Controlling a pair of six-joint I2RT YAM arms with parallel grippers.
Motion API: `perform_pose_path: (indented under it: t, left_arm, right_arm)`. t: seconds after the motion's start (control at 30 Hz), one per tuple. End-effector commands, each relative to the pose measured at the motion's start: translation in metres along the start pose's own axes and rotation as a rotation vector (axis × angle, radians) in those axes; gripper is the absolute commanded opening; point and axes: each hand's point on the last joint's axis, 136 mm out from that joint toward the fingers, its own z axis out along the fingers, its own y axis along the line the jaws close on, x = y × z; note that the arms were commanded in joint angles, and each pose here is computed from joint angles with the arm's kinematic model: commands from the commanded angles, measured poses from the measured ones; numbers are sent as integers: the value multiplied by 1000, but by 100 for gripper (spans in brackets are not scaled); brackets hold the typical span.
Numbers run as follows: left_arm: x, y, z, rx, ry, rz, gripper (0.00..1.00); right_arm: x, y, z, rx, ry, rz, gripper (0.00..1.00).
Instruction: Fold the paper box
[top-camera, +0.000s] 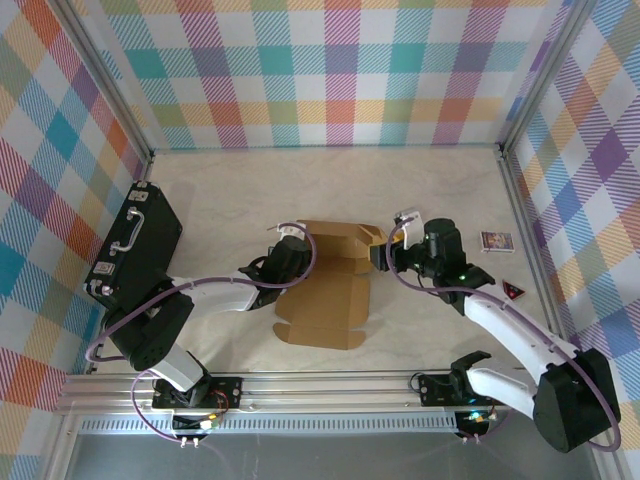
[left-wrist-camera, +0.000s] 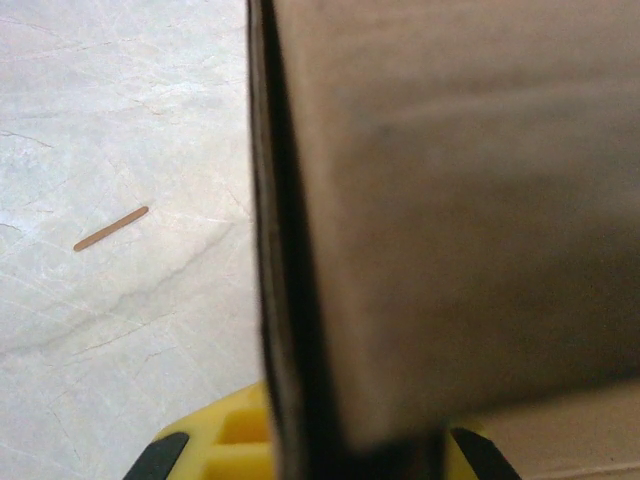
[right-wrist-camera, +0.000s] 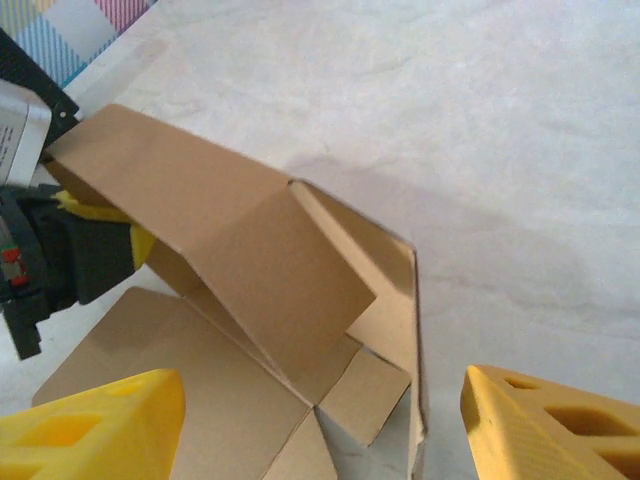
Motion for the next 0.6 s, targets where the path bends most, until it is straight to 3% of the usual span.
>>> perform_pose_path:
  t: [0.0, 0.37, 0.57]
  left_arm:
    - [-15, -11, -5, 34, -27, -1, 0]
    - [-15, -11, -6, 38, -32, -2, 0]
    - [-14, -12, -4, 42, -32, -5, 0]
  right_arm:
    - [-21, -11, 8, 67, -19, -16, 71]
    - [-9, -34, 46, 140, 71, -63, 68]
    - [1, -17, 58, 18, 83, -78, 68]
